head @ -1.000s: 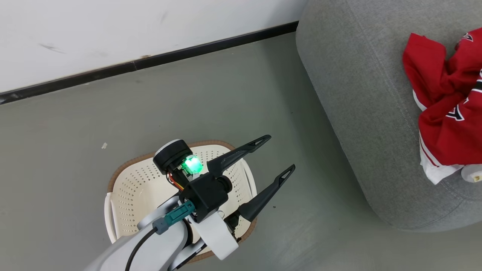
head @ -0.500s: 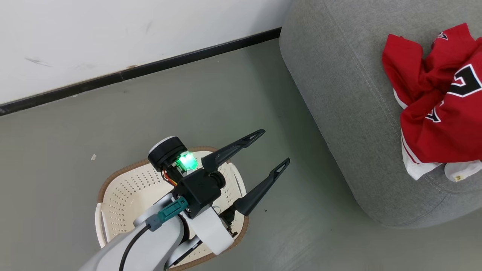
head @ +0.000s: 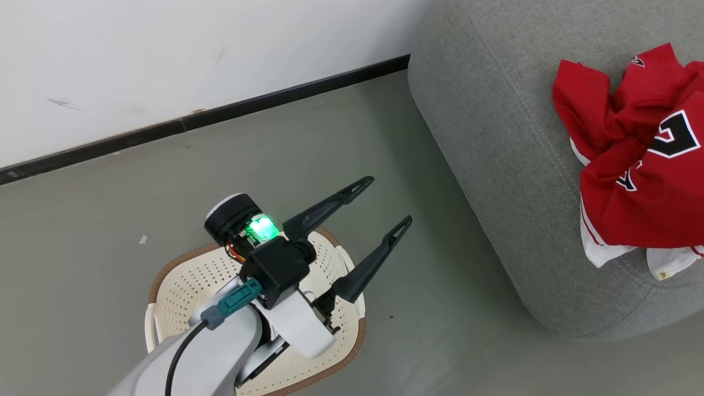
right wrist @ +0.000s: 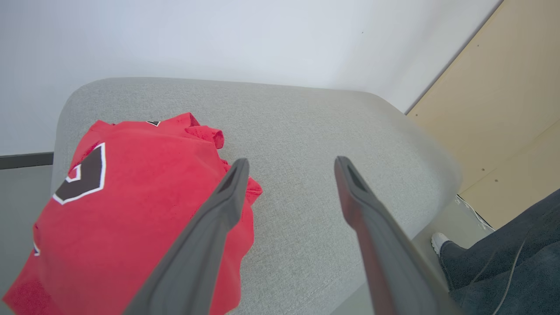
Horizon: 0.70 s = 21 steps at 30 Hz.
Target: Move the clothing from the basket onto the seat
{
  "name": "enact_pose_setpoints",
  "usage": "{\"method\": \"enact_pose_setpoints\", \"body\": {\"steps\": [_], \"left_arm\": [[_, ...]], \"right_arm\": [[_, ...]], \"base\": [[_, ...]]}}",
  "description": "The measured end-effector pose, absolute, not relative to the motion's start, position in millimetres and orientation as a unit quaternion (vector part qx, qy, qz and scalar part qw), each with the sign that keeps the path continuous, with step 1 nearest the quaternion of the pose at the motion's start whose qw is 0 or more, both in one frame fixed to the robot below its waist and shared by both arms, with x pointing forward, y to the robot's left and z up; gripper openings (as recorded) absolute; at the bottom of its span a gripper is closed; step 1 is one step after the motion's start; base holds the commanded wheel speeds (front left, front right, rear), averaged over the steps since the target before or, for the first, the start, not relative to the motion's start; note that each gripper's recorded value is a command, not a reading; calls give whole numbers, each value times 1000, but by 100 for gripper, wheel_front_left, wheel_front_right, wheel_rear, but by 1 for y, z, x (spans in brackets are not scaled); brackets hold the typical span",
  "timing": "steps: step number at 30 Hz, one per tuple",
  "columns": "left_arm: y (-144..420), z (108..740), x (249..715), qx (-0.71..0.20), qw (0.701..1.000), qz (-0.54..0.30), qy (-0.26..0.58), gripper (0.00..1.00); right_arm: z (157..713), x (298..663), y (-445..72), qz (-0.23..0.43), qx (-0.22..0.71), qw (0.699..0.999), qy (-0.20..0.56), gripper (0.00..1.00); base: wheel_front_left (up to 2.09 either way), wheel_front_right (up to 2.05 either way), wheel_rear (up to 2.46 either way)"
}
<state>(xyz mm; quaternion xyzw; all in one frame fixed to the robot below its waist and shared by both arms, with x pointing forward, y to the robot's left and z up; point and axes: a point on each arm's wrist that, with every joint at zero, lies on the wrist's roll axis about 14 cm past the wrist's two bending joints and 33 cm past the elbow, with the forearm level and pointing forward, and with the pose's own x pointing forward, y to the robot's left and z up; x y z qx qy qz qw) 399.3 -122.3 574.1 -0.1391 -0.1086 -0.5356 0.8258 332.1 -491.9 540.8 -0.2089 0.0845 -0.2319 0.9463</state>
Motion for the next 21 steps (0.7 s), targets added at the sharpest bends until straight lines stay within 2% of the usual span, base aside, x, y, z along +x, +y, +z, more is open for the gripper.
{"method": "enact_pose_setpoints", "body": {"steps": [12,21], "left_arm": [[-85,570,430,-134,876,-453,-103,100],[-44,562,447,-123,917,-368,-92,100]], "right_arm": [[571,403,-409,-132,-182,974,-23,100],[570,431,-340,-57,-153,985,-59,100]], "base": [[0,0,0],[0,0,0]]}}
